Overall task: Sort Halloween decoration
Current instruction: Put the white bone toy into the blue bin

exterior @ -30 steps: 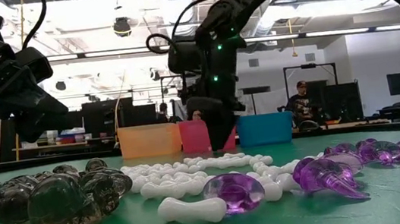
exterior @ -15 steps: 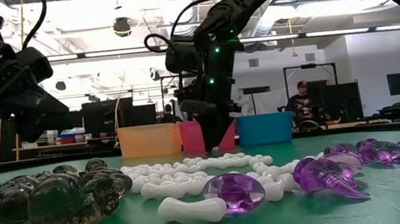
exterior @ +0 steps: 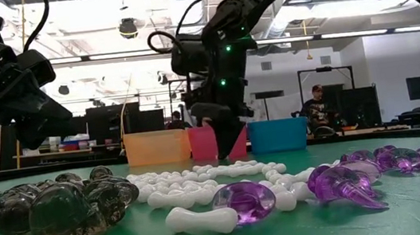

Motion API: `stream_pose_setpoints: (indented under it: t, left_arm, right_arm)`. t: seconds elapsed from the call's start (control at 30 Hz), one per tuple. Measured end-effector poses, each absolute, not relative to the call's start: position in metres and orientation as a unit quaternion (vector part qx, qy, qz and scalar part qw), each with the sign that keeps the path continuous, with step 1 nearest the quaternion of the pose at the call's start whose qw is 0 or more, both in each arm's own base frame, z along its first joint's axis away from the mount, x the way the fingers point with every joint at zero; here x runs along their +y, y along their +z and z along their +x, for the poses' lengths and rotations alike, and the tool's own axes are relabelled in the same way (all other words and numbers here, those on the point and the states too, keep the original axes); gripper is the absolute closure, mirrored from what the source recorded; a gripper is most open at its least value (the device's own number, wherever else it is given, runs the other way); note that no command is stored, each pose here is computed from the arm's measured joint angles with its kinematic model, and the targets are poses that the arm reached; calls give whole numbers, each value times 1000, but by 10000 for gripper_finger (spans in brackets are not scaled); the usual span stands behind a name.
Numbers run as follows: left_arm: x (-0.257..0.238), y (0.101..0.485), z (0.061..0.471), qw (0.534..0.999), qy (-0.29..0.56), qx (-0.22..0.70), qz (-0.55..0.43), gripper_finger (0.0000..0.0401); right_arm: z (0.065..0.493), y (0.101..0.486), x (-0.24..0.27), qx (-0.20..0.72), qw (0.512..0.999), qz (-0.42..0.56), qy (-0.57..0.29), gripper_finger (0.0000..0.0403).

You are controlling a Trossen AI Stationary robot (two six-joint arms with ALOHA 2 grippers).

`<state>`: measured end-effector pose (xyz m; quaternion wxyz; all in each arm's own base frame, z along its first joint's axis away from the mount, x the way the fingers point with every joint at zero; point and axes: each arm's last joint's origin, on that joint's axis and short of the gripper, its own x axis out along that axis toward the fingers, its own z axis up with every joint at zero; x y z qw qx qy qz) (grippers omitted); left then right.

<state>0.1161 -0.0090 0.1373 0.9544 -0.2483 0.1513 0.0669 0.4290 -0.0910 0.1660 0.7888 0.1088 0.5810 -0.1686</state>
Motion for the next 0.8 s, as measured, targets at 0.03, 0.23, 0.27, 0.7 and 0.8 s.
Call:
stream_pose_setpoints:
  t: [0.03, 0.23, 0.27, 0.7, 0.8]
  left_arm:
    - [-9, 137, 116, 954, 67, 151, -250, 222]
    - [-9, 137, 116, 954, 66, 152, -252, 222]
    - [-9, 137, 116, 954, 66, 151, -252, 222]
    - [-9, 137, 116, 954, 65, 152, -251, 222]
    - [-9, 137, 116, 954, 62, 153, -252, 222]
  right_arm:
    - [429, 166, -87, 584, 788, 106, -165, 381]
    - [426, 170, -71, 606, 775, 95, -151, 386]
    - [424, 171, -69, 614, 770, 96, -147, 386]
    - [385, 231, -75, 648, 747, 72, -130, 386]
    - [369, 254, -95, 632, 756, 82, -149, 386]
